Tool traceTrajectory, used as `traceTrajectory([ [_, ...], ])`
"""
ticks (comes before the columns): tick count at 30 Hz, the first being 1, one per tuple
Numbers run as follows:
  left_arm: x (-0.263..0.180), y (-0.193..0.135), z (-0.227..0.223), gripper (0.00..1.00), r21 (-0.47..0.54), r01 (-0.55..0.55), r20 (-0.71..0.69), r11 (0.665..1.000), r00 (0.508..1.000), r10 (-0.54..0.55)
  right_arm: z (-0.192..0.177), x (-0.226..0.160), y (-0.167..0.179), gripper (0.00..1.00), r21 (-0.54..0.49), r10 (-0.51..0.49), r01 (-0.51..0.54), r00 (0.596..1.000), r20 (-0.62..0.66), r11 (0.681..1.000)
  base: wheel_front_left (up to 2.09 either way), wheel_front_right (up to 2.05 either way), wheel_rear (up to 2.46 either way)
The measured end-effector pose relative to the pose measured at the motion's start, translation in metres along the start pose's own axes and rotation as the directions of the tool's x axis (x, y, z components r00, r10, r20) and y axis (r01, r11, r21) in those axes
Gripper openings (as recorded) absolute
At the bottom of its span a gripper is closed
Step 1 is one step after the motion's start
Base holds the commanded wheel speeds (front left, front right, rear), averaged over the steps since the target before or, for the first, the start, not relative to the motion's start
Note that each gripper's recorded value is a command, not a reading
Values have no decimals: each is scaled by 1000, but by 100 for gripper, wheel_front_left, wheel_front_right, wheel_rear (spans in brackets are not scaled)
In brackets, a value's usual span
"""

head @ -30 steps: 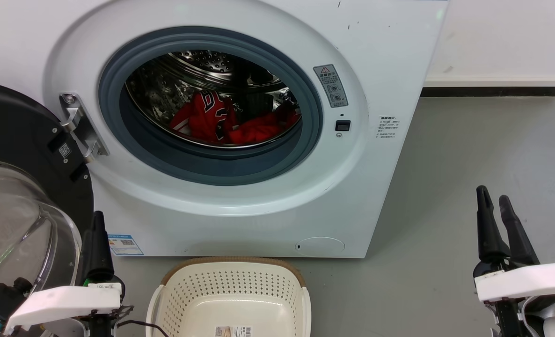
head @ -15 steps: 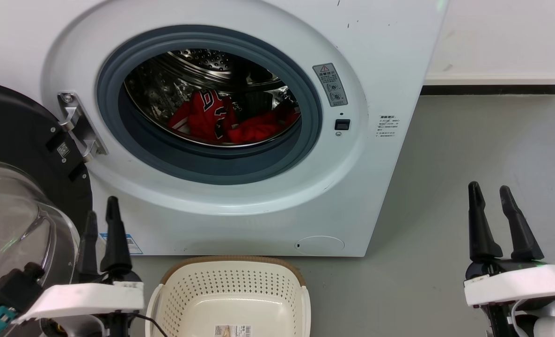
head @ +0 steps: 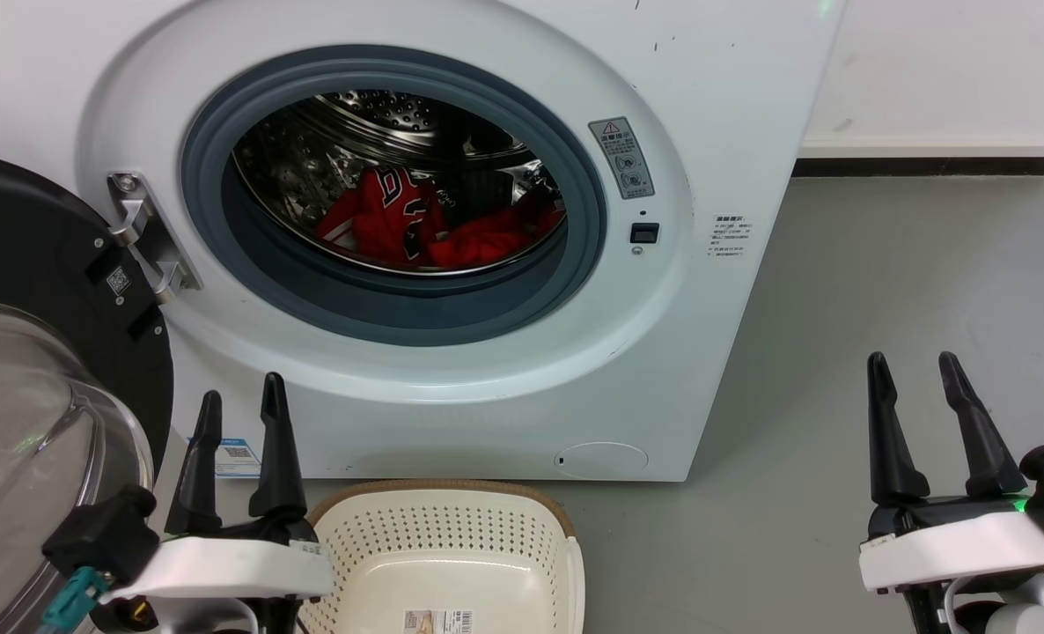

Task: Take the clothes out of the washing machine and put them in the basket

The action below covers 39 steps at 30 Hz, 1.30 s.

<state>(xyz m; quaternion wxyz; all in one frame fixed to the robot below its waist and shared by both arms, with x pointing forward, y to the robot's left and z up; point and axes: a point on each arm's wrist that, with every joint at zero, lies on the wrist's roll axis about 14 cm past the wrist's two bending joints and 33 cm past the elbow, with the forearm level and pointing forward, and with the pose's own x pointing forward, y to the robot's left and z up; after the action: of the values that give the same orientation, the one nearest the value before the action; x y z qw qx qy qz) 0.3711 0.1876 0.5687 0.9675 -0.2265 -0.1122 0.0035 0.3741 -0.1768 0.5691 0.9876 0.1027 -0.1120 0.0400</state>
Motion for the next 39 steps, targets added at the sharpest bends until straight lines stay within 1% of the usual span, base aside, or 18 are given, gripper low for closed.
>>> traceTrajectory([
  [7, -7, 0, -23, 100, 80, -1, -64, 997, 998, 6, -5, -4, 1, 100, -74, 9, -10, 1000, -14, 997, 0, 0, 0],
  [11, -9, -6, -30, 100, 126, 31, -83, 991, 996, -21, -9, -5, 2, 100, -117, 17, -20, 1000, -24, 993, 0, 0, 0],
  [15, -17, -4, -48, 100, 174, 45, -139, 984, 990, -21, -17, -9, -1, 100, -156, 13, -21, 999, -51, 988, 0, 0, 0],
  [20, -19, -6, -56, 100, 242, 71, -160, 968, 987, -32, -21, -11, 0, 100, -202, 21, -33, 998, -61, 979, 0, 0, 0],
  [26, -17, -15, -51, 100, 317, 100, -136, 943, 989, -59, -22, -13, 1, 100, -261, 32, -49, 997, -66, 964, 0, 0, 0],
  [27, -17, -18, -50, 100, 338, 109, -131, 935, 989, -69, -23, -14, 2, 100, -276, 36, -53, 997, -66, 960, 0, 0, 0],
  [30, -18, -23, -52, 100, 358, 133, -134, 924, 987, -90, -23, -14, 5, 100, -282, 47, -64, 997, -66, 957, 0, 0, 0],
  [33, -23, -23, -64, 100, 361, 158, -174, 919, 980, -100, -23, -15, 8, 100, -293, 60, -76, 996, -63, 953, 0, 0, 0],
  [39, -26, -26, -69, 100, 368, 186, -190, 911, 974, -123, -34, -19, 11, 100, -293, 70, -95, 993, -96, 951, 0, 0, 0],
])
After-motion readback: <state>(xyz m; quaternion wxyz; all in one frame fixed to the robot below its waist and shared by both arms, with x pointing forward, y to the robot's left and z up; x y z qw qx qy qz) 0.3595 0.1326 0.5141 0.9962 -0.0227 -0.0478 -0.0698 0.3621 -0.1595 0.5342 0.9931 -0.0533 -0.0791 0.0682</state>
